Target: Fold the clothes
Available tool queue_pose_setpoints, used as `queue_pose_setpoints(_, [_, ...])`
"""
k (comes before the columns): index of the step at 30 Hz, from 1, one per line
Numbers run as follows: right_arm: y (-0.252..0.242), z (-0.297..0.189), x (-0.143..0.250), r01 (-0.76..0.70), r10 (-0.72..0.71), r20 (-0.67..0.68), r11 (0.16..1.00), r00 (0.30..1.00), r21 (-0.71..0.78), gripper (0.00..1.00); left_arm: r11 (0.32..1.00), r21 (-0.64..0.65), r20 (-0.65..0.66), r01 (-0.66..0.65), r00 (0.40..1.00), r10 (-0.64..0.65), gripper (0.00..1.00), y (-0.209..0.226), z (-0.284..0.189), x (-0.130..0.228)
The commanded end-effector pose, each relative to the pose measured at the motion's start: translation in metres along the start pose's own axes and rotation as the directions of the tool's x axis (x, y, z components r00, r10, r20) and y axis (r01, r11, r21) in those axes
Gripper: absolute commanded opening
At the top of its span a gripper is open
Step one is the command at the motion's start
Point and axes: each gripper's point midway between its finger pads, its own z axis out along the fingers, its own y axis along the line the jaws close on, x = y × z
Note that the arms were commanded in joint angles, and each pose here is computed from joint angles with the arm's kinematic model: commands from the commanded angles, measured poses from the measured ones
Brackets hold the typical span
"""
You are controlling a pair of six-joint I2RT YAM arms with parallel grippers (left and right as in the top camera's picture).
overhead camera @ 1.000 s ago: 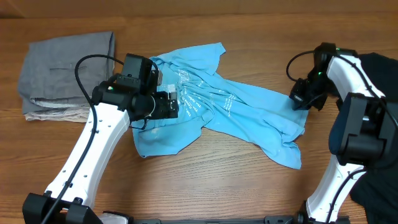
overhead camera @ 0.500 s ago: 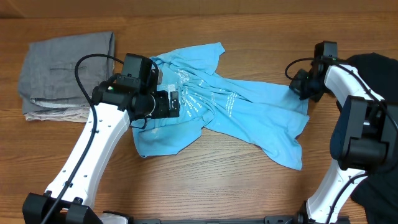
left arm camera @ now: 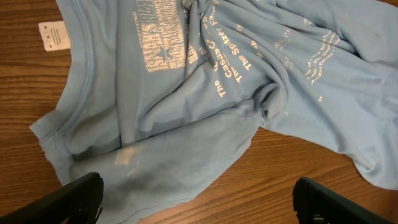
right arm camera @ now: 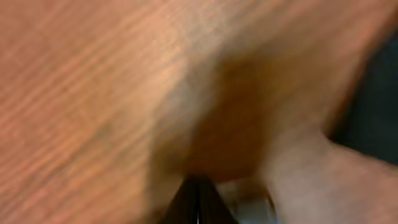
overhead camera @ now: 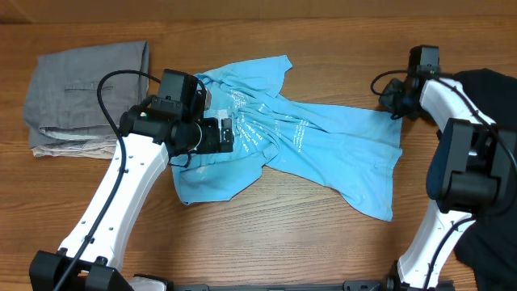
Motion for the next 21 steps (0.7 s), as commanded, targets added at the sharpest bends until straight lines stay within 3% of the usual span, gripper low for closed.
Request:
queue_pose_setpoints(1, [0.016, -0.051, -0.031, 0.020, -0.019, 0.037, 1.000, 0.999, -0.020, 0.04, 1.000, 0.005, -0.005, -0.009, 1.000, 0.009, 1.00, -0.001, 0.002, 0.001])
queue_pose_setpoints(5, [0.025, -0.079, -0.008, 0.015, -0.020, -0.093, 0.998, 0.995, -0.056, 0.04, 1.000, 0.005, -0.005, -0.009, 1.000, 0.009, 1.00, -0.001, 0.002, 0.001])
queue_pose_setpoints(10, [0.017, -0.056, 0.045, 0.029, -0.032, -0.259, 0.999, 0.965, -0.013, 0.04, 1.000, 0.005, -0.005, -0.009, 1.000, 0.009, 1.00, -0.001, 0.002, 0.001])
queue_pose_setpoints(15, [0.014, -0.022, 0.079, 0.059, -0.056, -0.309, 0.998, 0.950, 0.001, 0.04, 1.000, 0.005, -0.005, -0.009, 1.000, 0.009, 1.00, -0.001, 0.002, 0.001])
queue_pose_setpoints(21, [0.001, 0.012, 0.091, 0.046, -0.034, -0.265, 0.998, 0.964, 0.036, 0.04, 1.000, 0.005, -0.005, -0.009, 1.000, 0.009, 1.00, -0.001, 0.002, 0.001])
